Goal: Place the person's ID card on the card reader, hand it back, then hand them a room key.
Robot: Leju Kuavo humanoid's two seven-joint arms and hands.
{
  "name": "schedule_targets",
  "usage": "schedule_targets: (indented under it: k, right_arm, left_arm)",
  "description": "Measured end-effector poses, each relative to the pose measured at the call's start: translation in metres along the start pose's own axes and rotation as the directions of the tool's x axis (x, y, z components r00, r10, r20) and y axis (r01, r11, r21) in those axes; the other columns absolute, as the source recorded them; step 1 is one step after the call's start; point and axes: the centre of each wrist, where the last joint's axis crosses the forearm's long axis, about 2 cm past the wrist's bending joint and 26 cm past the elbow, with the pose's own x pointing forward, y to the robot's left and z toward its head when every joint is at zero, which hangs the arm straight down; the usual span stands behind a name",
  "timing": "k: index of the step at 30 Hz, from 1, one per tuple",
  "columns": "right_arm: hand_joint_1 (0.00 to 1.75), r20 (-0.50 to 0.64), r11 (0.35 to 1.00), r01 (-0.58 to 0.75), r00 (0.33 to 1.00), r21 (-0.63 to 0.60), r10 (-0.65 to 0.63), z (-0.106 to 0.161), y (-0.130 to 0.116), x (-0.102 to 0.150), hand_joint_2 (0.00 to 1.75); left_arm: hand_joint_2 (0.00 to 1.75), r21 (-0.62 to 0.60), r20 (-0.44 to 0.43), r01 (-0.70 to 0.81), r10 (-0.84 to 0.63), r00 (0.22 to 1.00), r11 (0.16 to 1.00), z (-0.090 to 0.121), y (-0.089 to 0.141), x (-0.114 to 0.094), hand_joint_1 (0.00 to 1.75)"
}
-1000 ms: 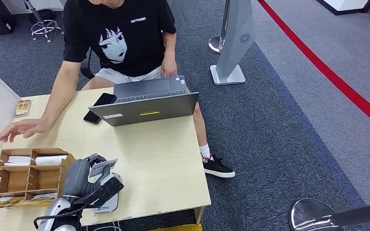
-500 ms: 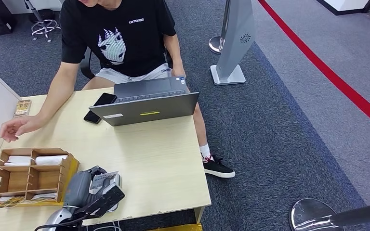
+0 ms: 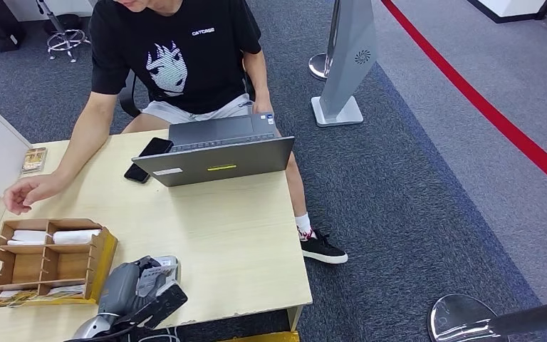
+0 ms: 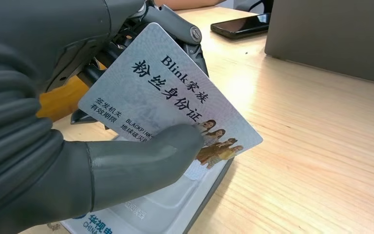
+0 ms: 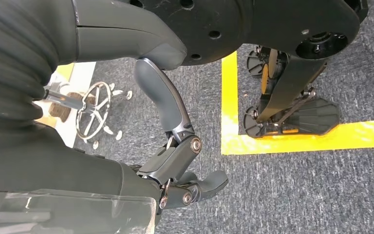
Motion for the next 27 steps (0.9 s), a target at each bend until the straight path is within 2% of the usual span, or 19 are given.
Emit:
schedule_targets:
  k: [6, 11, 19, 27]
  right_arm:
    - [0.00, -0.002, 1.000, 0.000, 1.000, -0.001, 0.000, 0.000, 0.000, -0.001, 1.75]
    - [0.00, -0.001, 1.000, 0.001, 1.000, 0.000, -0.001, 0.000, 0.000, -0.001, 1.75]
    - [0.00, 0.005, 1.000, -0.001, 1.000, 0.002, 0.001, 0.000, 0.000, -0.001, 1.75]
    - [0.00, 0.008, 1.000, -0.025, 1.000, 0.009, 0.025, 0.000, 0.001, -0.001, 1.75]
  left_arm:
    - [1.75, 0.055, 0.017, 0.002, -0.003, 1.000, 0.998, 0.000, 0.001, 0.000, 1.75]
    - [1.75, 0.177, 0.070, 0.008, -0.020, 0.997, 0.984, -0.007, 0.015, 0.003, 1.75]
    - [1.75, 0.401, 0.132, 0.066, -0.129, 0.983, 0.913, -0.037, 0.078, 0.009, 1.75]
    - [1.75, 0.548, 0.077, 0.135, -0.210, 0.975, 0.826, -0.068, 0.155, 0.002, 1.75]
